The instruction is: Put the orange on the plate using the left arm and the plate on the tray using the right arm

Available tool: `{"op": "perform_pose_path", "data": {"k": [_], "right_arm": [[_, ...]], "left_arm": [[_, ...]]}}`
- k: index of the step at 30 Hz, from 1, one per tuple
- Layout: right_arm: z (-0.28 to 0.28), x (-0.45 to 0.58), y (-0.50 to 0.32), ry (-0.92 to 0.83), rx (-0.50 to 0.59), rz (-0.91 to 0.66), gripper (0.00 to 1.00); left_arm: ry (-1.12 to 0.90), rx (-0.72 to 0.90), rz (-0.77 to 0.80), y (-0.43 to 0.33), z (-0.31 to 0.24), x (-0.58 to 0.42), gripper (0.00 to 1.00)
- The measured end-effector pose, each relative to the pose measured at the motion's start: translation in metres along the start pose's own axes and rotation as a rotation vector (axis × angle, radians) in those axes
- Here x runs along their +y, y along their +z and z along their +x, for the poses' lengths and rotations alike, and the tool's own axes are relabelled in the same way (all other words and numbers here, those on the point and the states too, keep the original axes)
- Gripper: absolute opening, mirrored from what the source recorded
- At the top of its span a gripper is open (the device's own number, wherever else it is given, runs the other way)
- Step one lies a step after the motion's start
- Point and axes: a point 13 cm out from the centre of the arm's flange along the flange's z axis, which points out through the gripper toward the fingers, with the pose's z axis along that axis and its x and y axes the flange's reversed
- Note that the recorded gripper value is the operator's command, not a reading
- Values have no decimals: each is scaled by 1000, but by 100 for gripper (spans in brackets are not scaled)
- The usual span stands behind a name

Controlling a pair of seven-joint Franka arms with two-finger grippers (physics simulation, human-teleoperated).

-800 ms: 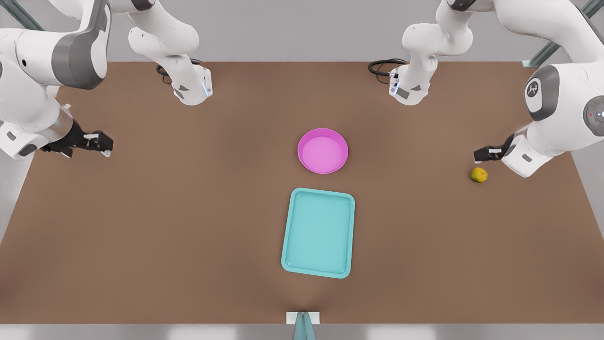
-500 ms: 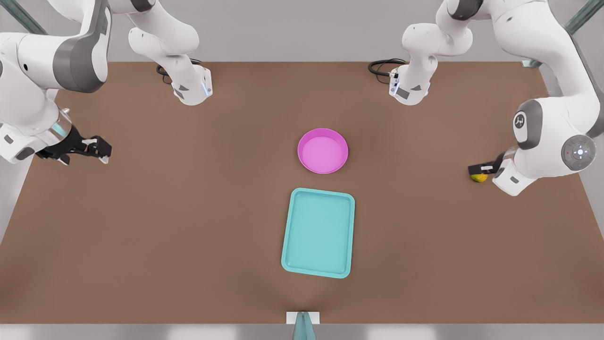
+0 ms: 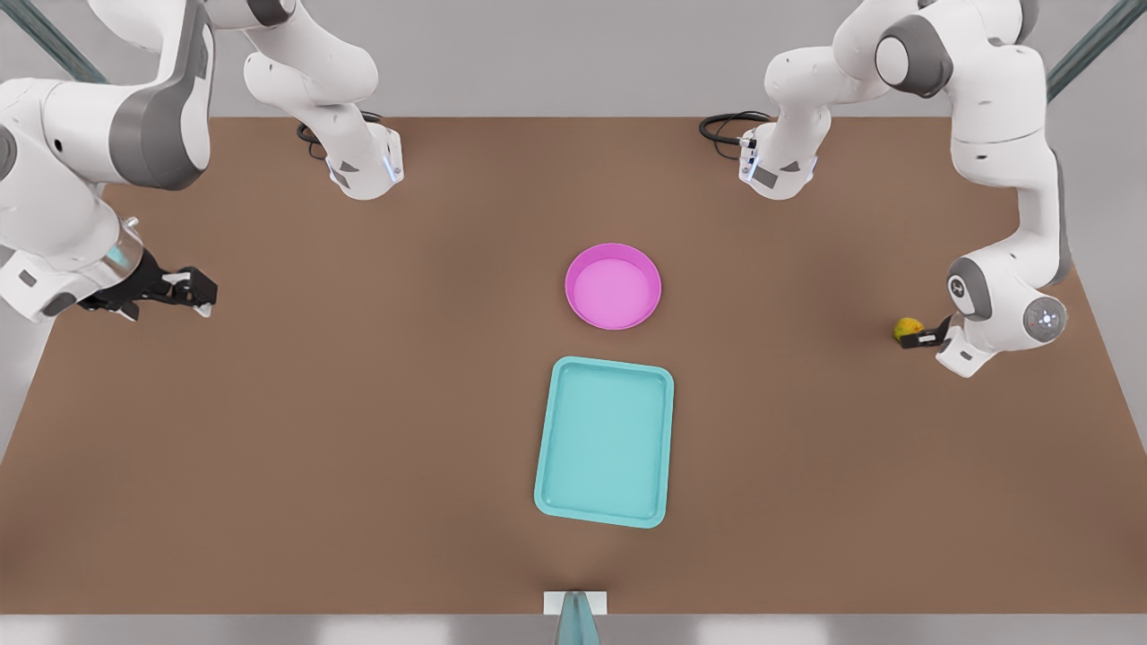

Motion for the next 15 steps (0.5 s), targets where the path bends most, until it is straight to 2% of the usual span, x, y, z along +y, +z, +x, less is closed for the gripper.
{"op": "perform_pose_path", "data": {"k": [15], "right_arm": [[-1, -3, 14, 1, 27, 0, 100]], "left_arm": [[159, 12, -8, 42, 12, 10, 100]]}}
